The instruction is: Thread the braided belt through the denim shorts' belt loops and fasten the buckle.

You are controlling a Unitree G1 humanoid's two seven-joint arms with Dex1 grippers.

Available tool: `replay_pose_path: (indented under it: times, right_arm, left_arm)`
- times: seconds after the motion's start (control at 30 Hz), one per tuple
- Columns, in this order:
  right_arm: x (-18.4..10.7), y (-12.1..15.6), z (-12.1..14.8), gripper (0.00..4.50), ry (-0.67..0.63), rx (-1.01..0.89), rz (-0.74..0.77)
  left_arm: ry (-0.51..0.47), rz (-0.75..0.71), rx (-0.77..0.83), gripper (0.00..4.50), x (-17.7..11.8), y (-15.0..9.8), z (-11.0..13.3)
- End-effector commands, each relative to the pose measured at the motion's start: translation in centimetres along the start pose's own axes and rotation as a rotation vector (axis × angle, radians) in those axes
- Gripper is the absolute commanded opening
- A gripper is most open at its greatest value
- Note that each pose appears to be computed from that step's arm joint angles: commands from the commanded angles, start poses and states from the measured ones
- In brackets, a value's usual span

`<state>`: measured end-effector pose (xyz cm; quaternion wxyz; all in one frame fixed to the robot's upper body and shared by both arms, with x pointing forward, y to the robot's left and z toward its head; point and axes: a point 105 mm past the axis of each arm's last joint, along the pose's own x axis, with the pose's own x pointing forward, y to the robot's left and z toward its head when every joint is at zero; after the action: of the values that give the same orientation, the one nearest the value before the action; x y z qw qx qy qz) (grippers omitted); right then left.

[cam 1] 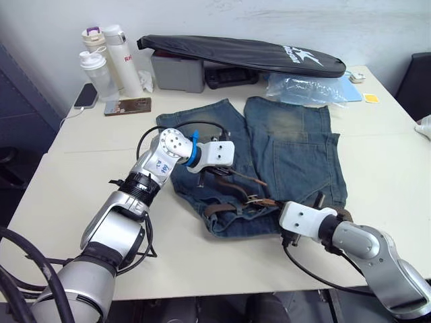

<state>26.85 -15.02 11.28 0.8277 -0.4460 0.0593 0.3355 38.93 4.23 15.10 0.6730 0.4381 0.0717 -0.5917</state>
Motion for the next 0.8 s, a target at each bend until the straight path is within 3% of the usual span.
replay_pose_path:
  times: [0.03, 0.33, 0.8]
  right_arm:
    - [-0.3, -1.9, 0.3, 0.02, -0.014, 0.072, -0.085]
    - [-0.4, -2.3, -0.1, 0.02, 0.012, 0.087, -0.089]
    - [-0.2, -2.6, 0.4, 0.02, 0.024, 0.0, -0.086]
  left_arm:
    - [0.038, 0.059, 0.024, 0.0, -1.8, 1.6, 0.2]
    - [0.085, -0.051, 0.082, 0.0, -2.1, -0.1, -0.3]
    - [0.049, -0.073, 0.142, 0.0, -1.1, -0.3, 1.4]
